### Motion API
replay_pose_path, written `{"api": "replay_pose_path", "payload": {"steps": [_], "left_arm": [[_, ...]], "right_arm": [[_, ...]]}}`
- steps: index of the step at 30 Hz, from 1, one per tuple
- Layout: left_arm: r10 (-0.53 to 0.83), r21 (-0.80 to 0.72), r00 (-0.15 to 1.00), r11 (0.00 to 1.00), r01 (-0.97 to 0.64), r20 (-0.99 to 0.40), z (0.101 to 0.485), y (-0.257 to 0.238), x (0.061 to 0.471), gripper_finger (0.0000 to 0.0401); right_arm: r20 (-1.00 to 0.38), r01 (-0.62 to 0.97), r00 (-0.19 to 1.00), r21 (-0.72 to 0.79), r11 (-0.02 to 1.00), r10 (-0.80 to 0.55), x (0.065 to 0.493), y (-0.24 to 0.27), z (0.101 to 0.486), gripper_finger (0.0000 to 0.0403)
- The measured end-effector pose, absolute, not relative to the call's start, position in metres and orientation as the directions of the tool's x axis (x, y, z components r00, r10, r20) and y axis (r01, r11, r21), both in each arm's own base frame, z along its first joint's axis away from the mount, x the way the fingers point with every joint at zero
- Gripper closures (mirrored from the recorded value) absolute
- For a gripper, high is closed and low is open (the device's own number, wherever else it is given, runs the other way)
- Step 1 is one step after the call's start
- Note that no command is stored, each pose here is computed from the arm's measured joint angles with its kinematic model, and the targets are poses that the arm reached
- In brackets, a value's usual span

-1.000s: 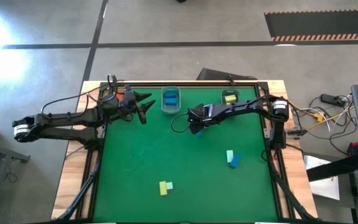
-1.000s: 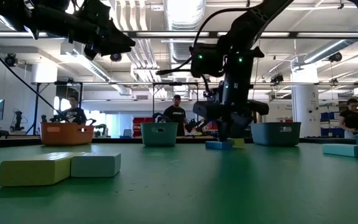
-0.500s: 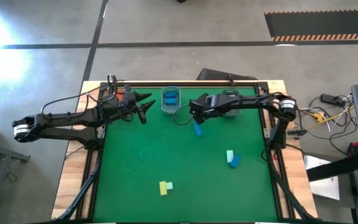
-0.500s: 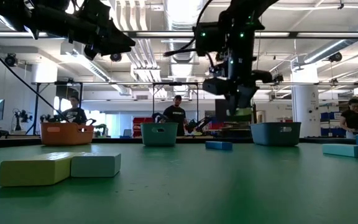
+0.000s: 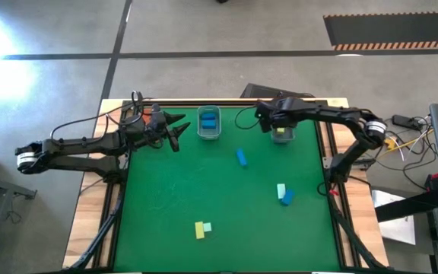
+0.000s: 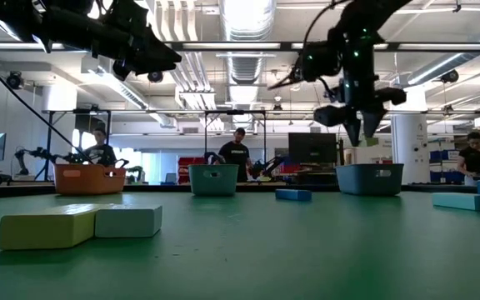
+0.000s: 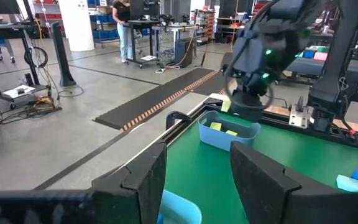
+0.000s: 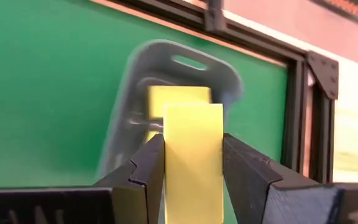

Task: Sort & place blocks by color
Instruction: Put the yellow block into the gray bin, then put the blue block into the blue bin

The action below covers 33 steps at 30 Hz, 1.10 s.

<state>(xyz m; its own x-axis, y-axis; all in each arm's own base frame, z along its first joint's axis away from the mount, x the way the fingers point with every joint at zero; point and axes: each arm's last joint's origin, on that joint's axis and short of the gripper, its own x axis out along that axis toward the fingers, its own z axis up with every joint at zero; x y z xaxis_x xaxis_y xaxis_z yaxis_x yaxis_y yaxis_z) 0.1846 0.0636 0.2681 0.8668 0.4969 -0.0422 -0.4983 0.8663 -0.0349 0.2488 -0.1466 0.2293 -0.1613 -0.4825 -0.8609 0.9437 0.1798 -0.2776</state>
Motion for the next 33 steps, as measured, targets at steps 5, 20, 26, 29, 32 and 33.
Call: {"api": "replay_pose_path", "payload": {"steps": [5, 20, 26, 29, 32, 33], "left_arm": [[0.497, -0.035, 0.867, 0.866, -0.498, -0.042, 0.268, 0.064, 0.185, 0.024], [0.497, -0.036, 0.867, 0.866, -0.498, -0.039, 0.268, 0.064, 0.185, 0.024], [0.497, -0.035, 0.867, 0.866, -0.498, -0.04, 0.268, 0.064, 0.185, 0.024], [0.497, -0.035, 0.867, 0.866, -0.498, -0.041, 0.268, 0.064, 0.185, 0.024], [0.497, -0.035, 0.867, 0.866, -0.499, -0.042, 0.268, 0.064, 0.185, 0.024], [0.497, -0.035, 0.867, 0.866, -0.499, -0.042, 0.268, 0.064, 0.185, 0.024]], "right_arm": [[-0.873, 0.964, -0.15, -0.233, 0.127, -0.464, 0.233, -0.157, 0.208, 0.0276], [-0.874, 0.968, -0.149, -0.224, 0.112, -0.462, 0.227, -0.157, 0.191, 0.0221], [-0.869, 0.971, -0.118, -0.203, 0.129, -0.48, 0.234, -0.161, 0.202, 0.0215], [-0.876, 0.97, -0.078, -0.176, 0.165, -0.477, 0.24, -0.16, 0.21, 0.0219], [-0.882, 0.97, -0.024, -0.135, 0.203, -0.472, 0.248, -0.156, 0.219, 0.0224], [-0.881, 0.969, -0.007, -0.123, 0.214, -0.473, 0.25, -0.154, 0.222, 0.0225]]}}
